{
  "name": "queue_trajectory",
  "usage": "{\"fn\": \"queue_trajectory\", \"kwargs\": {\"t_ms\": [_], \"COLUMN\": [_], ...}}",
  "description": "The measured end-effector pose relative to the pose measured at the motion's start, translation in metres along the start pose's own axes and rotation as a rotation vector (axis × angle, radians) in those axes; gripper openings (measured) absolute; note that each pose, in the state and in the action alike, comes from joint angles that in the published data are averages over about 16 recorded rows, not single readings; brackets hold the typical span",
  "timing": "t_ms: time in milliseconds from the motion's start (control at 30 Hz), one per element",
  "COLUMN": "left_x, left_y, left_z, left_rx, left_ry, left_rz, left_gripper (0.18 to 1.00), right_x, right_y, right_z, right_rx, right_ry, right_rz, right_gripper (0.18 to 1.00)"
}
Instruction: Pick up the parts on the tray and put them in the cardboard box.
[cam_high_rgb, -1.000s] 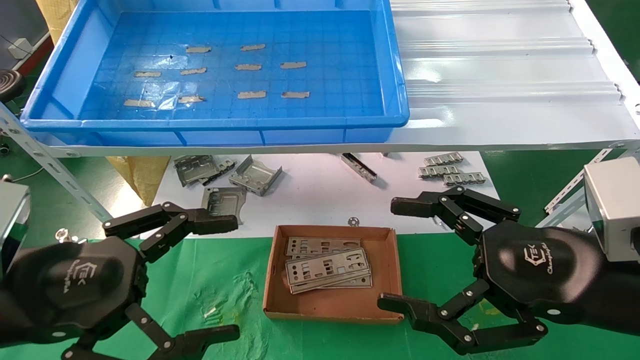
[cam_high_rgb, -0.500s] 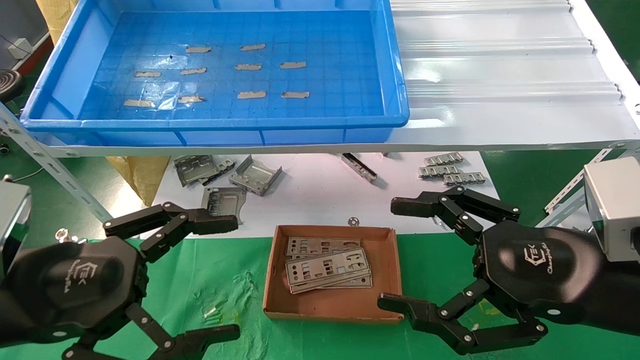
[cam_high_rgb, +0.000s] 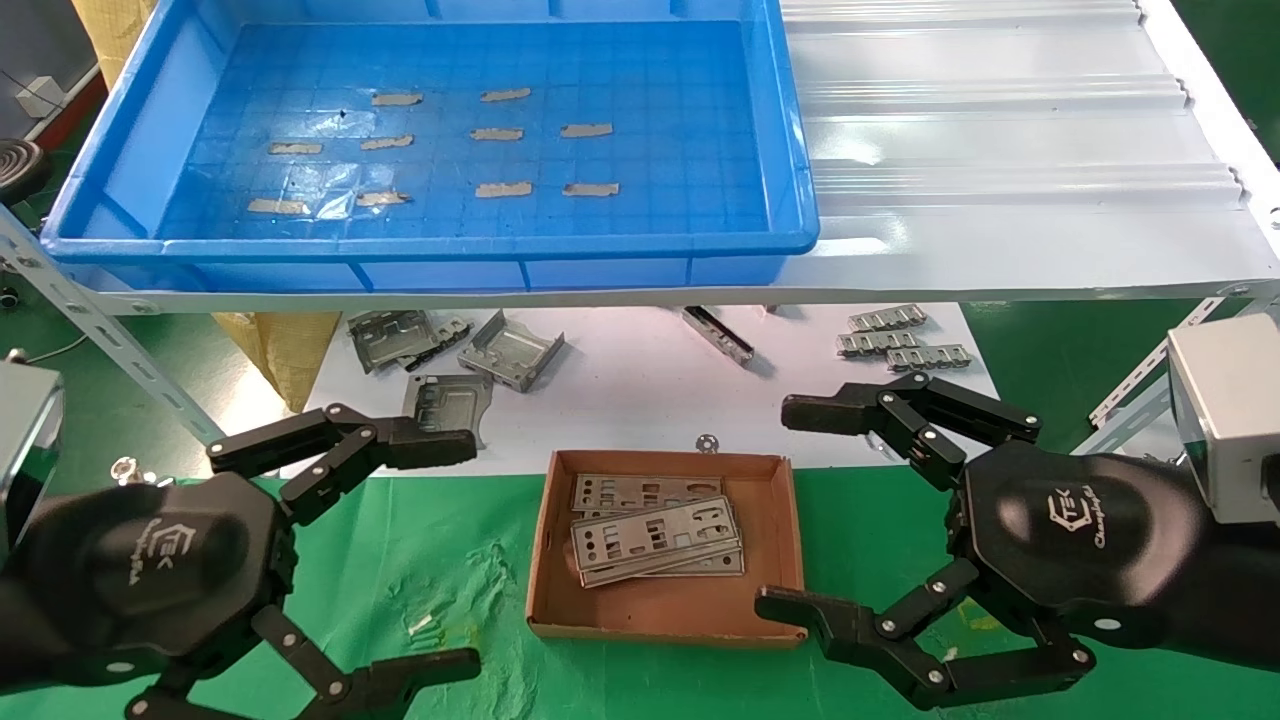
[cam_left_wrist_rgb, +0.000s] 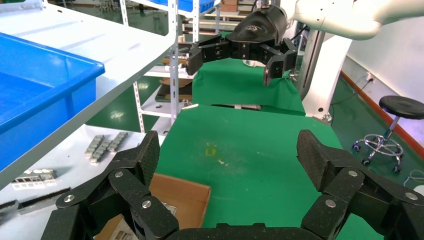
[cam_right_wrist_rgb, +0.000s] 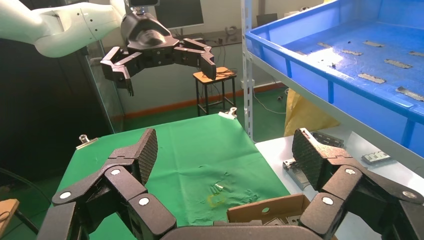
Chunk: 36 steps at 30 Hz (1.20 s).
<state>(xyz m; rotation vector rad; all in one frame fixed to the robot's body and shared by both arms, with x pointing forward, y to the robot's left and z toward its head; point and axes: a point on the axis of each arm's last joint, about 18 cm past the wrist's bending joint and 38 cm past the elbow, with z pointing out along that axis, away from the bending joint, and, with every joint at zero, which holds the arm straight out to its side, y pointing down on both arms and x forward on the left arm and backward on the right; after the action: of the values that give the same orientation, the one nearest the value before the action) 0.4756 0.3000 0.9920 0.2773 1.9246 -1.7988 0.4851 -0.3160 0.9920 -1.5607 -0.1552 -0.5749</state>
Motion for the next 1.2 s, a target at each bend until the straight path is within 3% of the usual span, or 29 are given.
{"fn": "queue_trajectory", "kwargs": {"t_ms": [1200], "left_x": [-0.0001], "left_y": [0.0000], "left_z": [0.0000], "left_rx": [0.000], "left_ry": [0.000], "left_rz": [0.000], "left_gripper": [1.001], "right_x": [0.0000], "right_y": [0.0000], "right_z": [0.0000], "right_rx": [0.000], "right_ry": [0.000], "right_rz": [0.000], "right_gripper": [1.000]}}
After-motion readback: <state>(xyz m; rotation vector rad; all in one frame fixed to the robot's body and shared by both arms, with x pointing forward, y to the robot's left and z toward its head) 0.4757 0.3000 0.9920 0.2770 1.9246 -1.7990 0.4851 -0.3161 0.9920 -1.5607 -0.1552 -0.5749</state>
